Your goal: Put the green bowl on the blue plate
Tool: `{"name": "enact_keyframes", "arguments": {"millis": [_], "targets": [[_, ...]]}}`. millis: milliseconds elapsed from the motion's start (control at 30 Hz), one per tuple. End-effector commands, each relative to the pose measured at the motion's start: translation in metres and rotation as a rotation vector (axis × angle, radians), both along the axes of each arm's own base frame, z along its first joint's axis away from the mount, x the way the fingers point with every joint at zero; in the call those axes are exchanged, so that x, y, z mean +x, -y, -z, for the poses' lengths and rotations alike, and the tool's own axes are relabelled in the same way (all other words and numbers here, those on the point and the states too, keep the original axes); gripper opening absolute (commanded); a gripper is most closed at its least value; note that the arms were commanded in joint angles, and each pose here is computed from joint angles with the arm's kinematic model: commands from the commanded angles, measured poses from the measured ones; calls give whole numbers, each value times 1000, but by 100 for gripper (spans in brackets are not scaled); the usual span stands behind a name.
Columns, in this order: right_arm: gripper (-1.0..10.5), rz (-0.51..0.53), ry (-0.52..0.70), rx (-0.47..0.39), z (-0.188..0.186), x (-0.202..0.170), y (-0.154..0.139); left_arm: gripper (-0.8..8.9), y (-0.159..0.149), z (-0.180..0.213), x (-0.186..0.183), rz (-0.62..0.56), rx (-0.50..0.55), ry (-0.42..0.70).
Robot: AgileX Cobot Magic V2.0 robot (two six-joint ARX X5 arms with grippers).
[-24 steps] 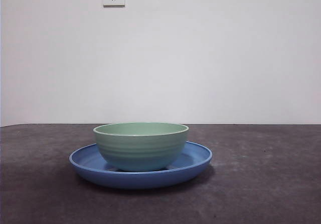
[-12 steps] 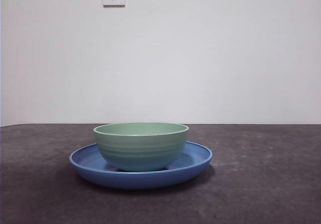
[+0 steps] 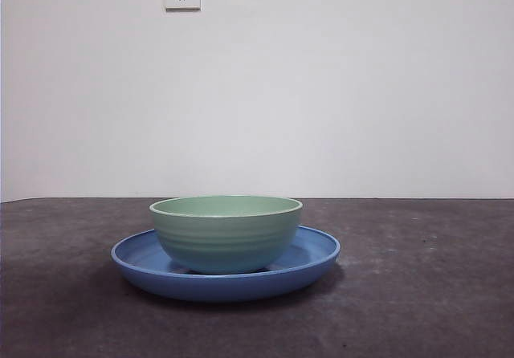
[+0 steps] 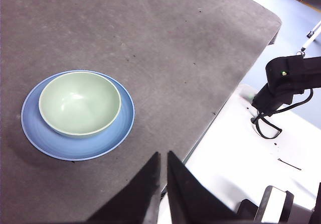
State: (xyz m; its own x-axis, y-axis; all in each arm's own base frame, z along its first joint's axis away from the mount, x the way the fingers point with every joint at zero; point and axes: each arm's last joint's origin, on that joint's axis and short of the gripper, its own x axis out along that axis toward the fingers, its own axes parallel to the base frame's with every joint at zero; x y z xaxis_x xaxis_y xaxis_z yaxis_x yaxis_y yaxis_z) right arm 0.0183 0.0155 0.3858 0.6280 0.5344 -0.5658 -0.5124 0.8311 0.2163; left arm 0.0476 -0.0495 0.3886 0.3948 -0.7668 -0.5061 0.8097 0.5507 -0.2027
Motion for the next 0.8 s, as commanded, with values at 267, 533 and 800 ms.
{"name": "enact_keyframes", "arguments": {"millis": [267,533,800], "targets": [[23,-11,46,13,-6,1,-1,20,1,-3,0,14,-7,18],[23,-11,54,17,-7,2,-1,20,-2,4,20,-117,-1,165],[23,-11,54,17,-7,2,-1,20,-23,77,49,-507,-106,431]]}}
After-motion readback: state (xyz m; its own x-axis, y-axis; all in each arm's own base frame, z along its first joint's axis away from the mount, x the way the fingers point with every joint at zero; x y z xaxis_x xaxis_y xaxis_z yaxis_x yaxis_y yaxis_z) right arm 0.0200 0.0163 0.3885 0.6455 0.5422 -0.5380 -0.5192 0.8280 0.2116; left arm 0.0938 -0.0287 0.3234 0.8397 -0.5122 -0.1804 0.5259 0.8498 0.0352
